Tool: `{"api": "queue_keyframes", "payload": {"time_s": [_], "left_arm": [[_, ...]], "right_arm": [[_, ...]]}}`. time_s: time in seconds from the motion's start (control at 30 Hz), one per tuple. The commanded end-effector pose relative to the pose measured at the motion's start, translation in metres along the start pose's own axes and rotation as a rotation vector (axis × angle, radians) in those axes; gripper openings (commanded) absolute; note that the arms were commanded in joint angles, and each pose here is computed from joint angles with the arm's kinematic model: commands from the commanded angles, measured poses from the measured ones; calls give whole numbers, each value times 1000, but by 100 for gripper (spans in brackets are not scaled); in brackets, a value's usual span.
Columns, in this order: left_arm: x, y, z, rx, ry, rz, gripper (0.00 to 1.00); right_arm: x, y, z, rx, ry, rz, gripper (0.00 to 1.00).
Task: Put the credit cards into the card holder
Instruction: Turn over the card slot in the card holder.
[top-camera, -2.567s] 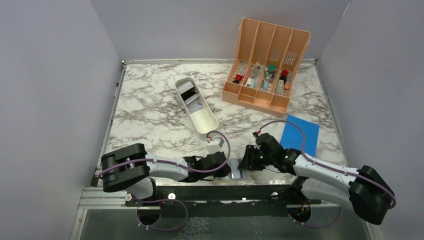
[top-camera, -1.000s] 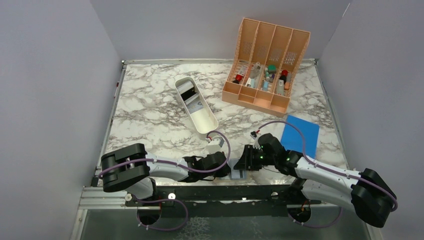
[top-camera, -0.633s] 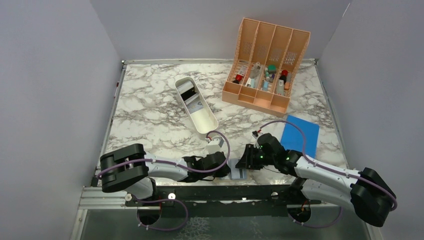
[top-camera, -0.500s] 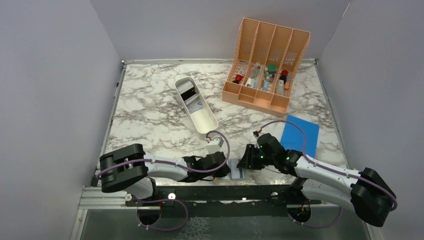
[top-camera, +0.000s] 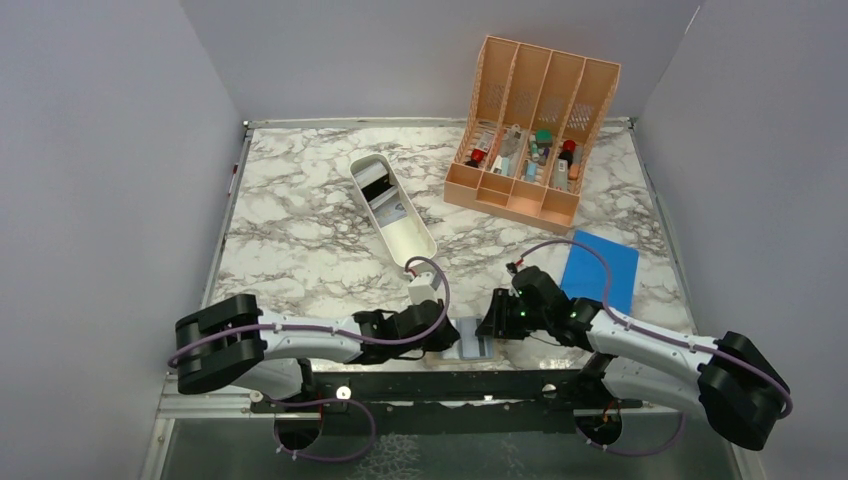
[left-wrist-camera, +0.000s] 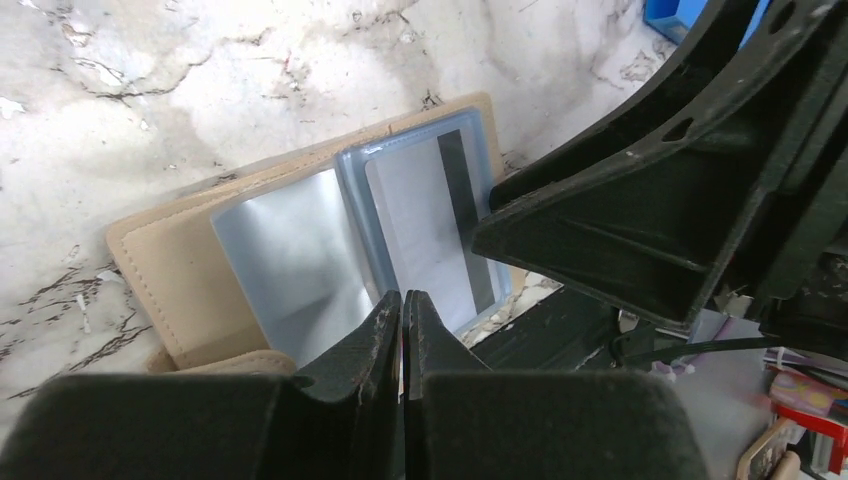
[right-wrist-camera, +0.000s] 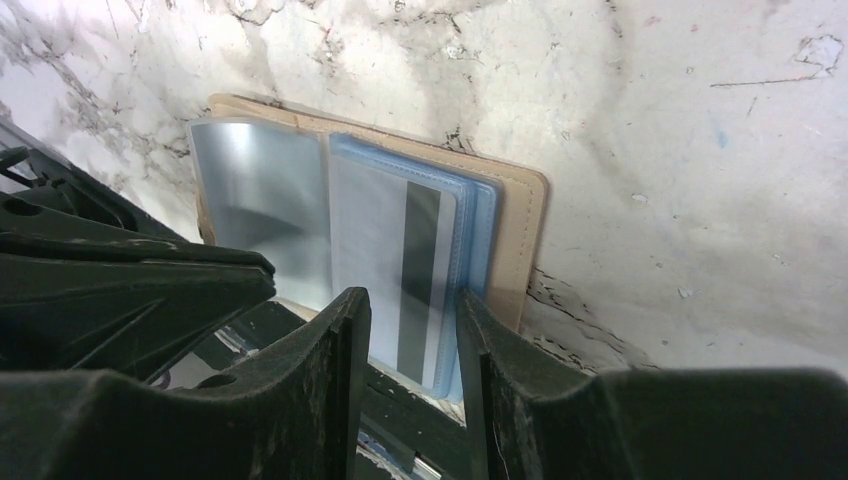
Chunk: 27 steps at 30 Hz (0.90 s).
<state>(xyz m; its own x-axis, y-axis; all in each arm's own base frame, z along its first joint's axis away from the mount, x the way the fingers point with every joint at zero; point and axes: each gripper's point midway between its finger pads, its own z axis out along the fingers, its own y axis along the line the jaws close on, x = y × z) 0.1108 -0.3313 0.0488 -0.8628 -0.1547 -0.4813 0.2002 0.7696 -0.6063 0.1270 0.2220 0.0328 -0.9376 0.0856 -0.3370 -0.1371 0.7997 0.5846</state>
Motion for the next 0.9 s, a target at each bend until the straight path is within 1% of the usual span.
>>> {"api": "queue_keyframes", "payload": {"time_s": [0.0, 0.37, 0.63, 0.77, 0.87], "left_arm": [[-4, 14, -5, -25, -38, -23, 8], [4, 30, -4, -50, -27, -26, 8], [10, 35, 0, -60, -14, -24, 8], [11, 37, 1, -65, -13, -24, 8], [10, 37, 0, -65, -15, -28, 8]], "right_arm": [[-4, 5, 1, -15, -10, -14, 42], [1, 15, 3, -80, 14, 2, 41], [5, 23, 3, -125, 32, 3, 41], [4, 19, 3, -104, 26, 5, 41], [-1, 12, 2, -51, 8, -4, 41]]}}
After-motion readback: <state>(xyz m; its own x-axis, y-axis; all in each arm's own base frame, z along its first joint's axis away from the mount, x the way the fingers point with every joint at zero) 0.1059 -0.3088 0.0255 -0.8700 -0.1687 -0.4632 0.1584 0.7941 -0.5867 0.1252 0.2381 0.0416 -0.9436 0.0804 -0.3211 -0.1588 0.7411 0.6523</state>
